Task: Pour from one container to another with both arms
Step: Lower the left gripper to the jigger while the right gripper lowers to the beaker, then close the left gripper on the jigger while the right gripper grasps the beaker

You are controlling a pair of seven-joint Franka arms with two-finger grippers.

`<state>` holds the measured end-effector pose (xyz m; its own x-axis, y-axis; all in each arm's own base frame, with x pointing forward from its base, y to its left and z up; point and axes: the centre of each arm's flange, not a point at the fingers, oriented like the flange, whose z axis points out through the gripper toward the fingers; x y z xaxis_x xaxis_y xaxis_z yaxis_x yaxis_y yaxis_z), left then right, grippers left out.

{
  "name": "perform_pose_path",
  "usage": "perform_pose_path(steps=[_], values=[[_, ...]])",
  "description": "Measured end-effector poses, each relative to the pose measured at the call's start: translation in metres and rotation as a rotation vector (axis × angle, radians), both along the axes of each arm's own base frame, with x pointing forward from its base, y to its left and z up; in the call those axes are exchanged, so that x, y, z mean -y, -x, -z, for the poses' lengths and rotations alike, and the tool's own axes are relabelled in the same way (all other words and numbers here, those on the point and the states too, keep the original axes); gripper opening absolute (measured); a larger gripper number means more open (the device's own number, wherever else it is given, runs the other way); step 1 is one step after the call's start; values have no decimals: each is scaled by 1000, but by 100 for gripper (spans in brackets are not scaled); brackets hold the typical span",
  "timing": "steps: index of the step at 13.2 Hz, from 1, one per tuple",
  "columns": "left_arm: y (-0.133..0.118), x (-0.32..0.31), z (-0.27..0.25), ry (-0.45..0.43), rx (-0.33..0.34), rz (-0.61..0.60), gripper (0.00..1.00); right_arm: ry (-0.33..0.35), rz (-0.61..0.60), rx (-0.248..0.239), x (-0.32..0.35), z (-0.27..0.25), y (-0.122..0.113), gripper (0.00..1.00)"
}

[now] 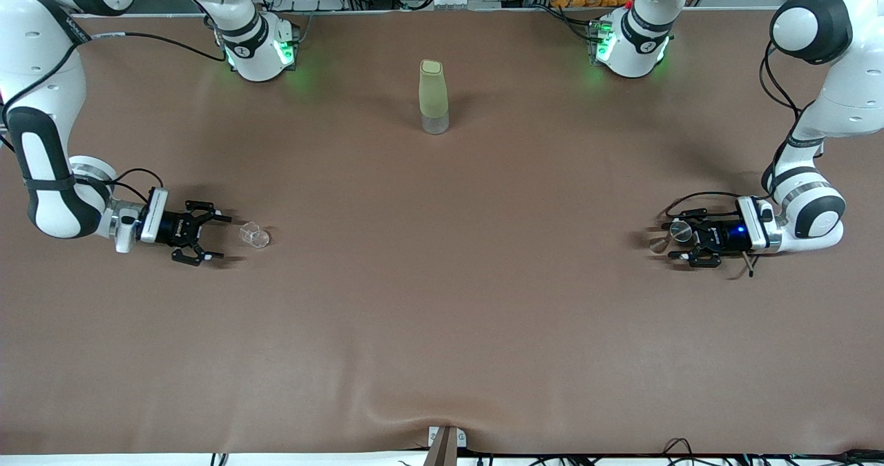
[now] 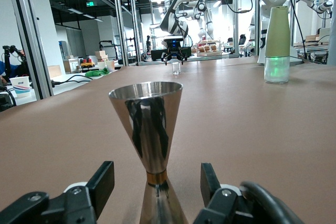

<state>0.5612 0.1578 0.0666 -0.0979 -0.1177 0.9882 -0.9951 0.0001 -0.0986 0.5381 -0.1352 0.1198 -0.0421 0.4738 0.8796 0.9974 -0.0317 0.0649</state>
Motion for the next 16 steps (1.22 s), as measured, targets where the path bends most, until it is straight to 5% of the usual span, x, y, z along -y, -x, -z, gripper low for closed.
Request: perform_pose_path(steps=[5, 7, 16], values=[[-1, 7, 2, 2, -4, 11, 71, -64, 27, -21, -8, 31, 9, 100], [0, 7, 4, 3, -6, 11, 59, -83, 48, -22, -11, 37, 9, 100], [1, 4, 5, 3, -9, 5, 43, -179, 56, -29, -70, 63, 2, 100]])
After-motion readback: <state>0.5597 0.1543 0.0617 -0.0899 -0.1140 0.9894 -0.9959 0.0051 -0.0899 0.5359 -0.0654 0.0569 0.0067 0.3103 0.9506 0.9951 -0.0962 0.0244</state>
